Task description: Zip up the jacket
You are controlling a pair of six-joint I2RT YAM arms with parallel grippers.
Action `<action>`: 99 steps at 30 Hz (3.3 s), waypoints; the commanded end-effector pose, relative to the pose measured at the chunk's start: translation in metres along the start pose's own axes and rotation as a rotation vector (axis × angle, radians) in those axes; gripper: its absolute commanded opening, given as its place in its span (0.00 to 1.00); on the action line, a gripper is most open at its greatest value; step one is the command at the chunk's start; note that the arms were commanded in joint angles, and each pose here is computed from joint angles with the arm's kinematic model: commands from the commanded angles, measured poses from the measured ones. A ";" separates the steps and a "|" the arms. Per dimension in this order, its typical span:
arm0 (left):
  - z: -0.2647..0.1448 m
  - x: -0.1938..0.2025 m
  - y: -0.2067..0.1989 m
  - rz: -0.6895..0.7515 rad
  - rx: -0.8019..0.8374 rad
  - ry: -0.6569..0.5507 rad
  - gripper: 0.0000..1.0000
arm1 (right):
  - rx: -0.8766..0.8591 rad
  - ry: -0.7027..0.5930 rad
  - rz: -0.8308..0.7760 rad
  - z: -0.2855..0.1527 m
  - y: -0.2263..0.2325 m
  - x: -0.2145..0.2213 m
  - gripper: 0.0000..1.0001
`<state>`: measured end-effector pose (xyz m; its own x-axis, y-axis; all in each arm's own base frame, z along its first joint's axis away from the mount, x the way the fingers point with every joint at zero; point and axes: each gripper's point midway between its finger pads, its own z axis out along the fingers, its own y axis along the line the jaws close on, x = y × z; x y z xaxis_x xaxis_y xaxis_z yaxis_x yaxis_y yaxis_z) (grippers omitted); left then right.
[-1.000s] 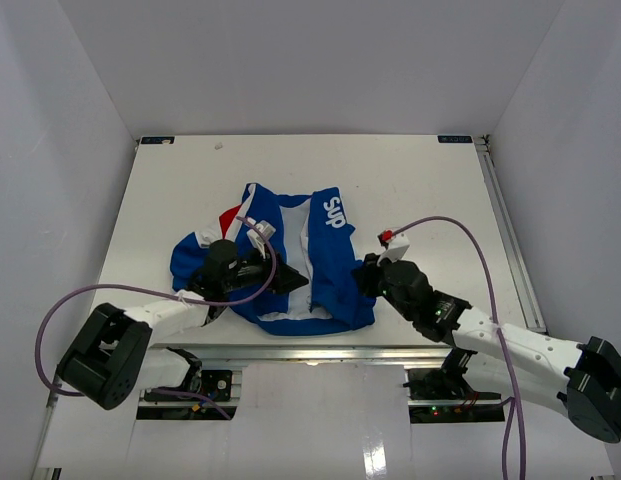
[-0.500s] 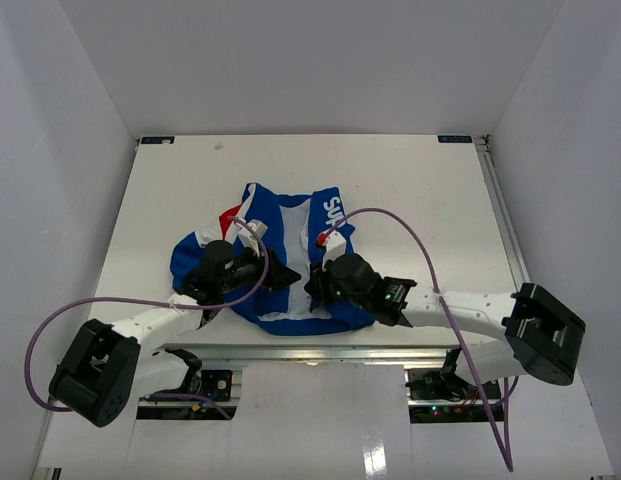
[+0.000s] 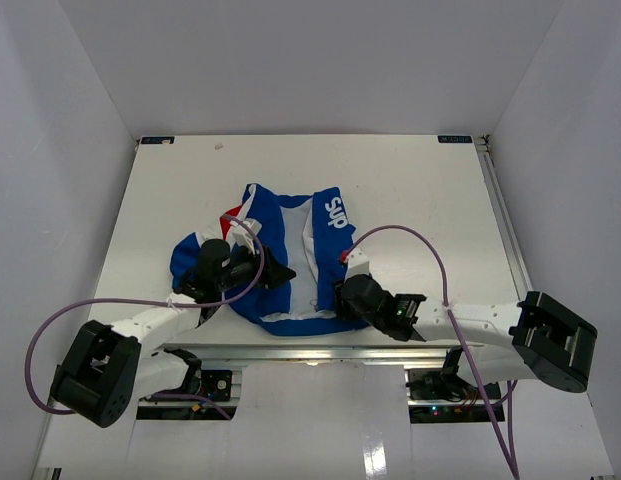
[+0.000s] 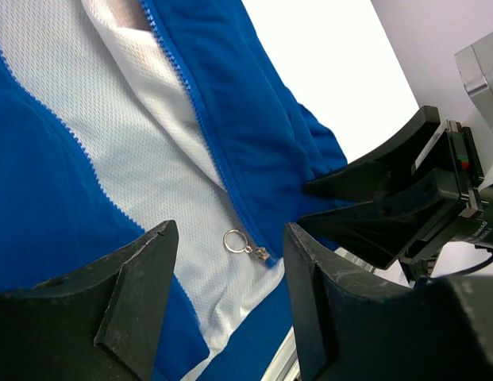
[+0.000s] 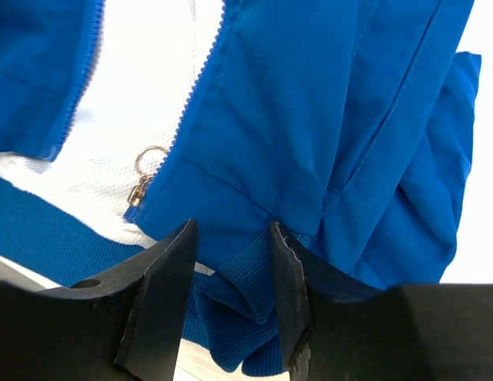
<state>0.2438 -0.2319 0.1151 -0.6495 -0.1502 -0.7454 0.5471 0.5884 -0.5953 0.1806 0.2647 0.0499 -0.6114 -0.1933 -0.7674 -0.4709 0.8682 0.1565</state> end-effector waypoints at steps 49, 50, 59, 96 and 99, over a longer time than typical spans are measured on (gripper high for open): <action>0.083 0.073 -0.032 -0.110 0.341 0.297 0.50 | -0.021 -0.075 0.031 -0.001 -0.008 0.010 0.44; 0.082 0.072 -0.033 -0.109 0.342 0.295 0.49 | -0.021 -0.075 0.031 -0.001 -0.007 0.010 0.44; 0.071 0.060 -0.047 -0.078 0.360 0.266 0.15 | -0.034 -0.087 0.025 -0.003 -0.005 0.006 0.46; 0.072 0.076 -0.058 -0.075 0.422 0.321 0.33 | -0.063 -0.101 0.013 -0.004 0.000 0.003 0.48; 0.071 0.072 -0.062 -0.069 0.438 0.308 0.06 | -0.070 -0.106 0.008 -0.005 0.002 -0.001 0.49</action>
<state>0.1996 -0.3319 0.0576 -0.8199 0.1139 -0.5610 0.5708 0.2364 -0.7863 0.1760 0.2609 0.0465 -0.5697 -0.1414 -0.8096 -0.4952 0.8452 0.2009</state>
